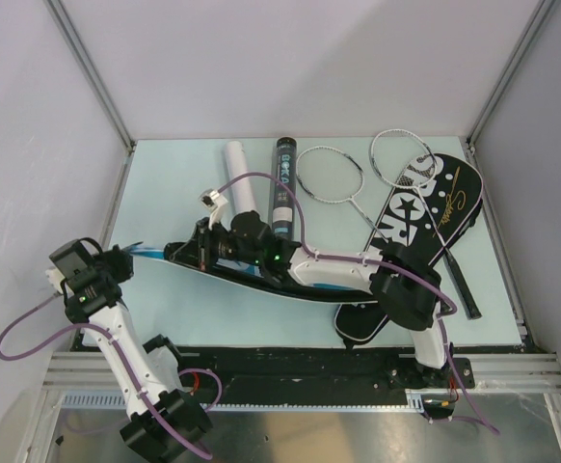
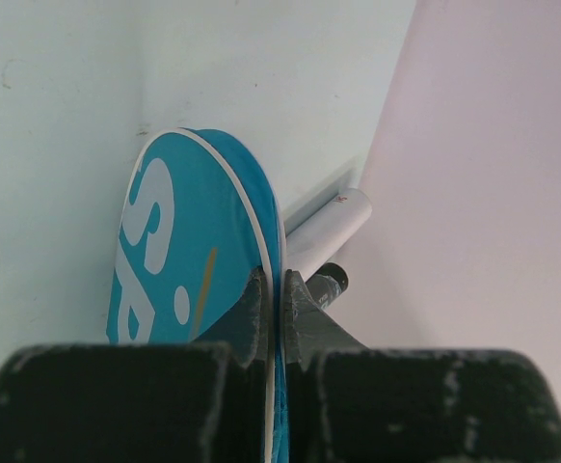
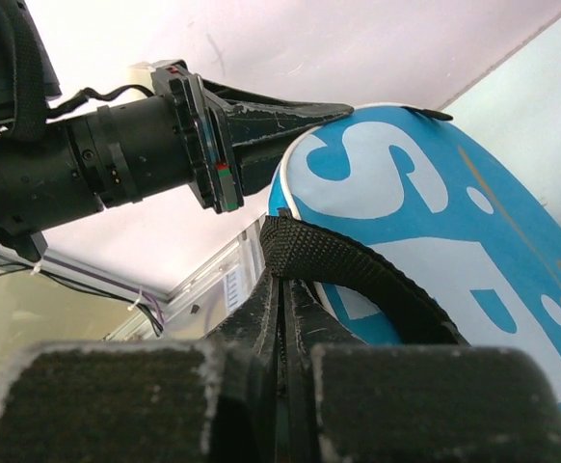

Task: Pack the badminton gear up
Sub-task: Zip the racket bag at the center of the board.

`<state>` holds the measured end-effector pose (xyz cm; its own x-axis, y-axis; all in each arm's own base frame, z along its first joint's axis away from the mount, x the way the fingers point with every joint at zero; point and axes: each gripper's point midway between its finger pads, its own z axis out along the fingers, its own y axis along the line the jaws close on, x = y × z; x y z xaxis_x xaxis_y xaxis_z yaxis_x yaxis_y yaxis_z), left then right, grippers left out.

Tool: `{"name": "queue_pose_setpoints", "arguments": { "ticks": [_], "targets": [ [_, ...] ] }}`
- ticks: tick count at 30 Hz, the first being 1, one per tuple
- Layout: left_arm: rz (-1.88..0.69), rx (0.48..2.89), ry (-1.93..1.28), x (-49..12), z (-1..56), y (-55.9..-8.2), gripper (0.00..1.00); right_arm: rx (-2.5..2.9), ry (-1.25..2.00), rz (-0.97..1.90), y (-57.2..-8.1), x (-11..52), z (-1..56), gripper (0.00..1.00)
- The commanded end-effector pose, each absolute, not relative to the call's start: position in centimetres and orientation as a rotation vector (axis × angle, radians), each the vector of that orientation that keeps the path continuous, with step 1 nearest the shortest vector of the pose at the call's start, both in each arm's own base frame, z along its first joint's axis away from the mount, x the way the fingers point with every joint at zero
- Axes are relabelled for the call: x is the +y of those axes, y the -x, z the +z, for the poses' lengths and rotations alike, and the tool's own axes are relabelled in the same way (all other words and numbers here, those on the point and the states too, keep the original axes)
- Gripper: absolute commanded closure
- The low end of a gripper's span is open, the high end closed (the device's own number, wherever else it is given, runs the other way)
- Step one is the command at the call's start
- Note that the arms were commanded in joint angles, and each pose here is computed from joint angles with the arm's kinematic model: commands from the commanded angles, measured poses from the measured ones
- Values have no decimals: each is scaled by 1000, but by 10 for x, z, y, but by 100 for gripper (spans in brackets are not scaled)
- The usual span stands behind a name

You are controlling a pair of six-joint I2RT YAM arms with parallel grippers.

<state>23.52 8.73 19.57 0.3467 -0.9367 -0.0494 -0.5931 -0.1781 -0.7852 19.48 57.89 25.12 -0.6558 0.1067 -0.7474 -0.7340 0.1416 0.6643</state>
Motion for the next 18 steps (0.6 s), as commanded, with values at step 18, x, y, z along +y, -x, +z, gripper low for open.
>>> {"name": "queue_pose_setpoints", "arguments": {
  "ticks": [18],
  "targets": [
    [-546, 1281, 1786, 100, 226, -239, 100, 1842, 584, 1528, -174, 536, 253, 100]
  ]
}}
